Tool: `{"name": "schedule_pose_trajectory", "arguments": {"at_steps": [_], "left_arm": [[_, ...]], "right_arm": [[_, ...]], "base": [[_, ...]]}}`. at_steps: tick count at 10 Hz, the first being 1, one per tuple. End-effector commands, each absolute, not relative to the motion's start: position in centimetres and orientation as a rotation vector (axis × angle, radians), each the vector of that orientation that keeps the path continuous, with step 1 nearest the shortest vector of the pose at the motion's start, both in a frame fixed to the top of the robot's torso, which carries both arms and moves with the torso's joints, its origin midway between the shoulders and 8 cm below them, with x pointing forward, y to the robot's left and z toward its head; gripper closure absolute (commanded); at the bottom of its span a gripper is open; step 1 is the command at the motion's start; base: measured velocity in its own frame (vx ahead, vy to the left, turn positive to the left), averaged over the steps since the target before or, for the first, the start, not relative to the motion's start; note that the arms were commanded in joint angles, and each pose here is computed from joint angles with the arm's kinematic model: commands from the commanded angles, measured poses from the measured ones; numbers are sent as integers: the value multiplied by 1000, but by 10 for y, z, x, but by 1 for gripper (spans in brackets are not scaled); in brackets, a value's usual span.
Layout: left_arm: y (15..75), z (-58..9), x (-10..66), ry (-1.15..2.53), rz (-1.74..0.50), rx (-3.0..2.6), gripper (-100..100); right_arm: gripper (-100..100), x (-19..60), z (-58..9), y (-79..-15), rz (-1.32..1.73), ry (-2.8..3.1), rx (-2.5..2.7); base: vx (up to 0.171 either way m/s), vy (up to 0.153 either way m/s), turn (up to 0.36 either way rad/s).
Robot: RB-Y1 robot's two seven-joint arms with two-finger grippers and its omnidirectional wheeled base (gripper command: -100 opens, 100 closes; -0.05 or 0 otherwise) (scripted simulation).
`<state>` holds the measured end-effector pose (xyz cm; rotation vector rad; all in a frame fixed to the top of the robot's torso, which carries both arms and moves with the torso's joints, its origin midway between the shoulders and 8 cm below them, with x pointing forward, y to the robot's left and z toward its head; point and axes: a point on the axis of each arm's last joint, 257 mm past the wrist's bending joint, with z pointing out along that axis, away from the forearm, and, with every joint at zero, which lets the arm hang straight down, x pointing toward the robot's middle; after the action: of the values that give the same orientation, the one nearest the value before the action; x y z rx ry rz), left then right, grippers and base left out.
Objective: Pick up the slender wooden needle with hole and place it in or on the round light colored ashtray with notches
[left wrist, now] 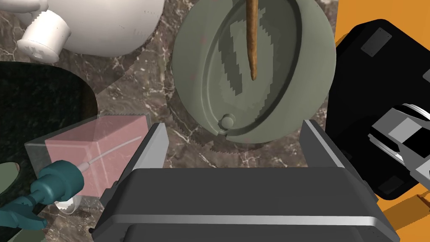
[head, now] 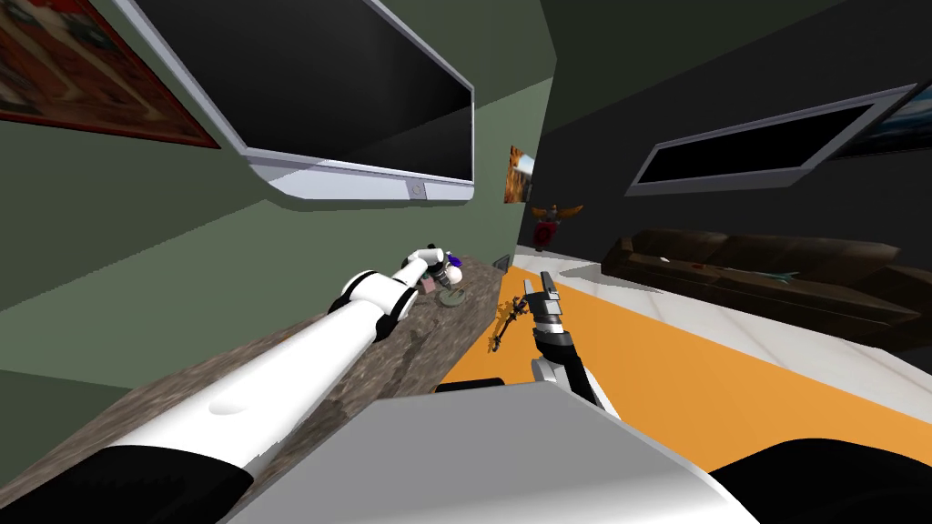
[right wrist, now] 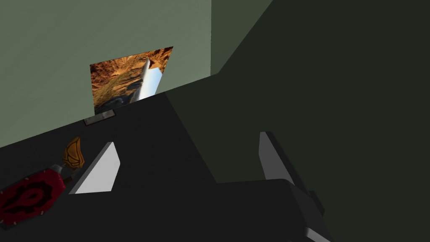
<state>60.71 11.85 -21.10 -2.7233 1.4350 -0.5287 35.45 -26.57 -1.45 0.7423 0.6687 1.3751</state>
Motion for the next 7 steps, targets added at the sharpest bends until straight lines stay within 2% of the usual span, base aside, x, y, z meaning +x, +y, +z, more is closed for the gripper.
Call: {"name": "schedule_pose_trajectory", "arguments": {"at_steps": [1, 2, 7], "left_arm": [[118, -211, 607, 1435, -529, -2723, -100], [119, -210, 607, 1433, -528, -2723, 0], [119, -210, 607, 1434, -528, -2723, 0]], "right_arm": [[0, 354, -15, -266, 1375, 669, 742], [0, 354, -15, -266, 1375, 669, 742], [0, 354, -15, -266, 1375, 669, 742]], "base": [[-1, 5, -2], [0, 0, 0], [0, 0, 0]]}}
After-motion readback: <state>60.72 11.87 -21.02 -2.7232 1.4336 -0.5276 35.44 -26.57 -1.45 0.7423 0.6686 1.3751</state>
